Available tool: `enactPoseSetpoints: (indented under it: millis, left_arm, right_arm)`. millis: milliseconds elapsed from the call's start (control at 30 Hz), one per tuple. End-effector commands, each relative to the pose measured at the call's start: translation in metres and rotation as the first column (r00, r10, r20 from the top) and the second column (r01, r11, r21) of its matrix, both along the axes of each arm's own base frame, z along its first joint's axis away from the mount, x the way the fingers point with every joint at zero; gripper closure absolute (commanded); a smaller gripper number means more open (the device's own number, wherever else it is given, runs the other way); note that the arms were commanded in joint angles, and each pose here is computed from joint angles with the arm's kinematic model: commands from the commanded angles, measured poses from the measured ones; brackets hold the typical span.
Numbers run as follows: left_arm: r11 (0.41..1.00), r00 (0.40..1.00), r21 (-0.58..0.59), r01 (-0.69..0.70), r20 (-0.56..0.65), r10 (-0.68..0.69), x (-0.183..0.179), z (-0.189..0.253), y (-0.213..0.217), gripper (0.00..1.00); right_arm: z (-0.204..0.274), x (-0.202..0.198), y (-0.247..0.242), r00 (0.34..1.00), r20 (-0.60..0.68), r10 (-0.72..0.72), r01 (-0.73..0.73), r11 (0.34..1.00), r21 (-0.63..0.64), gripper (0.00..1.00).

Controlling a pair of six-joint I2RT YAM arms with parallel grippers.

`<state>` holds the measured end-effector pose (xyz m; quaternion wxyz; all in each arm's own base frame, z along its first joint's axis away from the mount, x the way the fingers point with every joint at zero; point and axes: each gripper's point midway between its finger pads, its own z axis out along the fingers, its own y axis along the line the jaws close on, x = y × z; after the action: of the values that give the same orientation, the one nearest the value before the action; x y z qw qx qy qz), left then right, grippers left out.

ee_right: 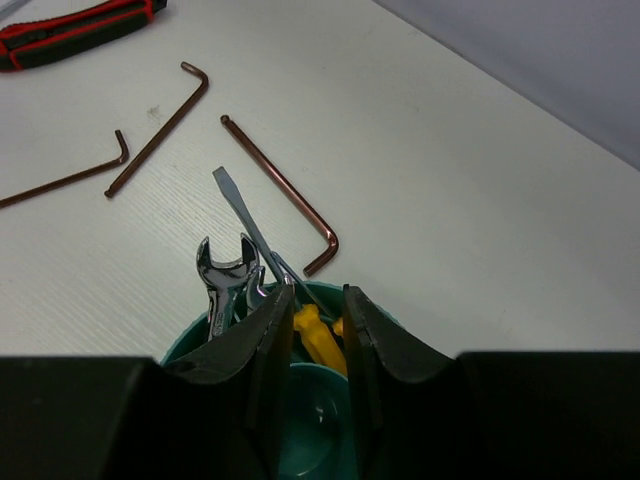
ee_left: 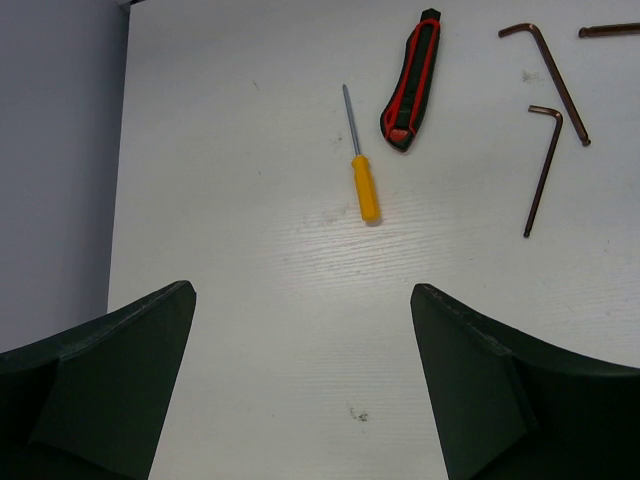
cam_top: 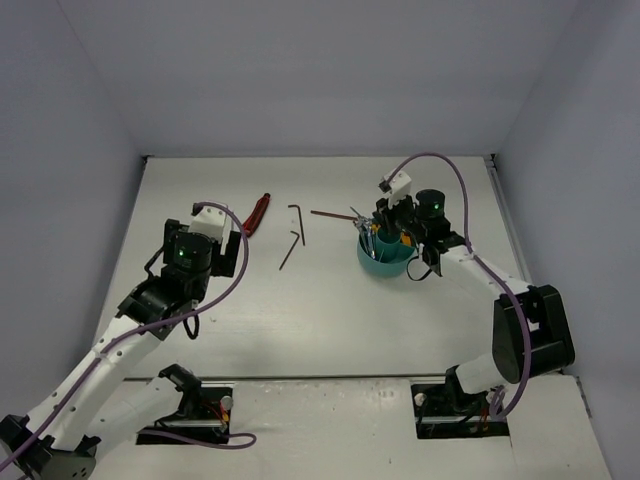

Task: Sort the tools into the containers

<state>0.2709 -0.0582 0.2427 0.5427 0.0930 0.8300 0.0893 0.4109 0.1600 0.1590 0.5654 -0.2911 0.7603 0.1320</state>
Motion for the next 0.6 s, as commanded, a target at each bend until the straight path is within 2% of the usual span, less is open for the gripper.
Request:
enactPoseSetpoints:
  millis: [0,67,167,267,400,467,567]
  left_arm:
    - [0.999,0.999,-0.035,-0.006,0.035,0.007,0.013,0.013,-0.006,0.14]
    - [0.999,1.0,-0.044,-0.008,0.01,0.009,0.017,0.006,-0.009,0.14]
    - [0.997,0.998,-0.069,-0.032,-0.055,0.029,0.029,-0.008,-0.012,0.15]
    - [0.988,0.978,-0.118,-0.095,-0.199,0.07,0.05,-0.037,-0.012,0.16]
    - [0.958,0.948,-0.263,-0.111,-0.319,0.022,0.082,-0.055,-0.018,0.18]
    - [0.946,0.932,-0.293,-0.142,-0.362,0.028,0.099,-0.064,-0.014,0.21]
    - [0.944,0.885,-0.272,-0.187,-0.463,0.042,0.113,-0.088,-0.009,0.28]
  right_arm:
    - [0.073,0.0,0.002,0.991,0.125,-0.051,0.031,0.988,0.154,0.66]
    - [0.085,-0.001,-0.002,0.989,0.113,-0.095,0.071,0.978,0.197,0.59]
    - [0.109,-0.003,-0.009,0.984,0.068,-0.167,0.145,0.956,0.254,0.53]
    - [0.112,-0.015,-0.012,0.98,-0.01,-0.201,0.194,0.933,0.304,0.51]
    - [0.11,-0.04,-0.005,0.986,-0.06,-0.155,0.166,0.918,0.361,0.47]
    - [0.102,-0.052,0.002,0.99,-0.097,-0.102,0.131,0.918,0.374,0.46]
    - [0.091,-0.065,0.005,0.988,-0.134,-0.072,0.118,0.917,0.38,0.46]
